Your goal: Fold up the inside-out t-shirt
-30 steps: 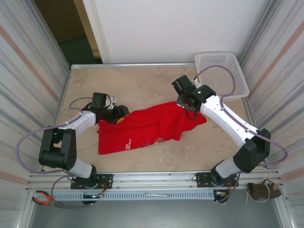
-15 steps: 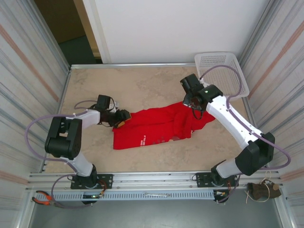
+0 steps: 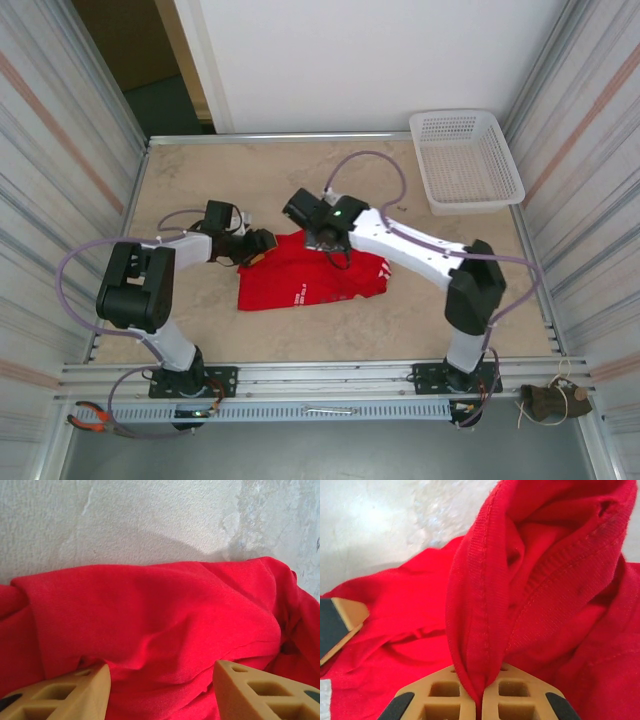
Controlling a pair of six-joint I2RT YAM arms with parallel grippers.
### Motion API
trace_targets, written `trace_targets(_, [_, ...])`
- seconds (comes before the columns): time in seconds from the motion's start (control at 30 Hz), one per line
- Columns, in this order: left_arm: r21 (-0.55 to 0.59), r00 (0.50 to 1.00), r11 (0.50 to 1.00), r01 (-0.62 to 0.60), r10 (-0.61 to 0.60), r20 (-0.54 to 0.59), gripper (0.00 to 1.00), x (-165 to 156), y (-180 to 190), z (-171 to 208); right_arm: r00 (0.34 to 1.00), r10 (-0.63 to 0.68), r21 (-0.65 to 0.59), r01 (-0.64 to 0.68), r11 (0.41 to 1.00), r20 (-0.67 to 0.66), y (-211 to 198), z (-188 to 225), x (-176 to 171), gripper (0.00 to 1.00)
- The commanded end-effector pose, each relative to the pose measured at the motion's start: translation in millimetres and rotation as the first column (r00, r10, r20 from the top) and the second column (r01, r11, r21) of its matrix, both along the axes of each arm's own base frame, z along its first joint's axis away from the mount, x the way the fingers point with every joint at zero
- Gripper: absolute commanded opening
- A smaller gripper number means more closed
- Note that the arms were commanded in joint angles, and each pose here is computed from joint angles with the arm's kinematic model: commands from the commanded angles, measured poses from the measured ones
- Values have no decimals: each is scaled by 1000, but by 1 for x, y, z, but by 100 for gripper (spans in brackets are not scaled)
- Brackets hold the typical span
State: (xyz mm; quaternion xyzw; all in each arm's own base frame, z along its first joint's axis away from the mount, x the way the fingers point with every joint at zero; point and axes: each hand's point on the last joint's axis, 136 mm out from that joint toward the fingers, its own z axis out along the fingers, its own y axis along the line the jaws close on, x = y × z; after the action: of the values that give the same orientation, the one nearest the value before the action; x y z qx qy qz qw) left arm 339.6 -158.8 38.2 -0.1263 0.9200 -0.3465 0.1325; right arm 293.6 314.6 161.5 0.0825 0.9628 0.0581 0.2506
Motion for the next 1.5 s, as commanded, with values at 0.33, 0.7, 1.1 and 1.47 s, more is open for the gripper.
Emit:
trace_targets(0.33, [40, 996, 999, 16, -12, -86, 57, -18, 0, -33, 998, 29, 128, -36, 991, 58, 86, 20, -9, 0])
trace_targets(0.7, [1, 997, 999, -47, 47, -64, 57, 3, 12, -12, 990, 142, 184, -138, 973, -10, 130, -3, -21, 60])
trace_targets(1.1, [-92, 978, 988, -125, 138, 154, 61, 85, 60, 108, 974, 205, 264, -224, 938, 98, 61, 69, -25, 74])
trace_targets(1.47, [17, 985, 997, 71, -72, 155, 65, -35, -16, 98, 982, 163, 289, -130, 949, -94, -44, -19, -42, 77])
